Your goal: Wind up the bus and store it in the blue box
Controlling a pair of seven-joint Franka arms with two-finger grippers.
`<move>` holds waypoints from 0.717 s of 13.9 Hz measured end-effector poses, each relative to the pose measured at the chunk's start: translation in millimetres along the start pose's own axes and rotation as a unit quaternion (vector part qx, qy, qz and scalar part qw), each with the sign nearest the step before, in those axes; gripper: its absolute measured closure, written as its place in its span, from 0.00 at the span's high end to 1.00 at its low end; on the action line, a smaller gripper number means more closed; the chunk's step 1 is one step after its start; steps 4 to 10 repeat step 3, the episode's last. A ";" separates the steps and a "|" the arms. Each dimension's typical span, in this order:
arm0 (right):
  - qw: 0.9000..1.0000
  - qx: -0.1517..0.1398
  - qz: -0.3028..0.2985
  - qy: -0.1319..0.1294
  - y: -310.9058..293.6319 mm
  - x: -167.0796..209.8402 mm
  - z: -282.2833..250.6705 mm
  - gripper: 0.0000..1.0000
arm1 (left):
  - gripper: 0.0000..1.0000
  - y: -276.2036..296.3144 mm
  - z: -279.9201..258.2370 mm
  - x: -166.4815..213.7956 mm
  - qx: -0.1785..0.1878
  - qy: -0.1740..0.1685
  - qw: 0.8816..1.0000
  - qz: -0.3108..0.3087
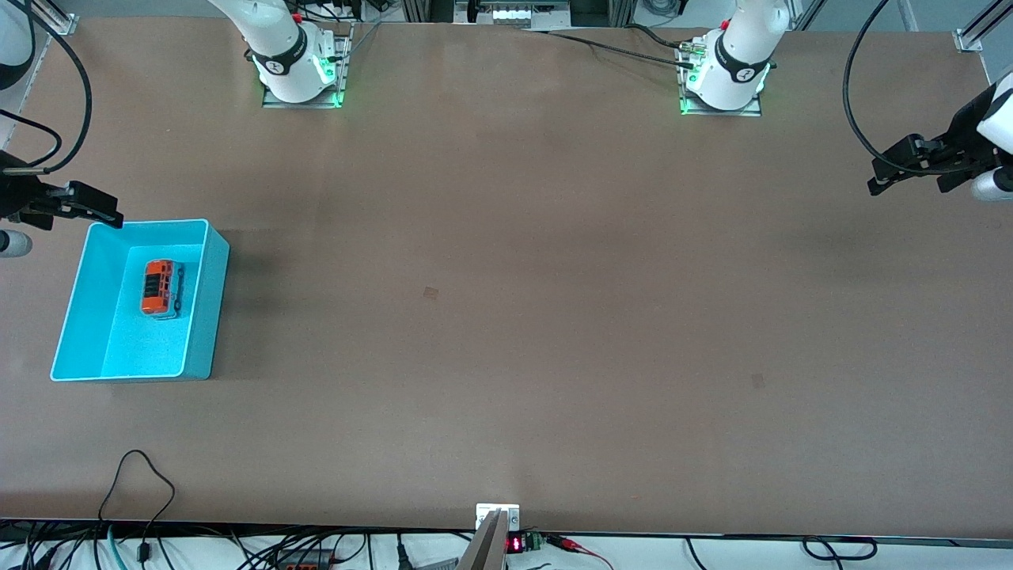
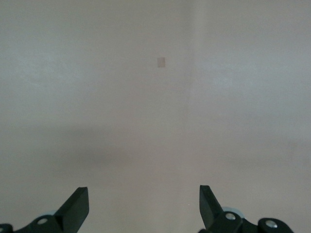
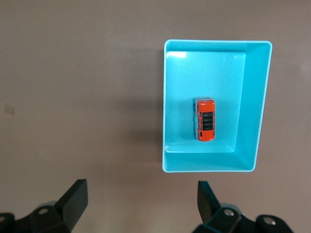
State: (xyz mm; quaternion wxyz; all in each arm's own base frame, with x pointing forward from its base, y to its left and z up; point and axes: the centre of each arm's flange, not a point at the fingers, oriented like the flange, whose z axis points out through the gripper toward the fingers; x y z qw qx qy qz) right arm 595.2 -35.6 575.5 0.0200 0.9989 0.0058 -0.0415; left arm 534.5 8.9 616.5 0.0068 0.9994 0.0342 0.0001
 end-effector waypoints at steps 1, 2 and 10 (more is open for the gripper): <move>1.000 0.000 0.011 0.000 -0.3 0.0 0.0 1.00 | 1.00 0.3 0.0 0.0 0.000 0.000 1.000 0.000; 1.000 0.000 0.015 0.000 -0.3 0.0 0.0 1.00 | 1.00 0.5 0.0 0.0 0.000 0.000 1.000 0.000; 1.000 0.000 0.016 0.000 -0.3 0.0 -0.1 1.00 | 1.00 0.6 0.0 0.0 0.000 0.000 1.000 0.001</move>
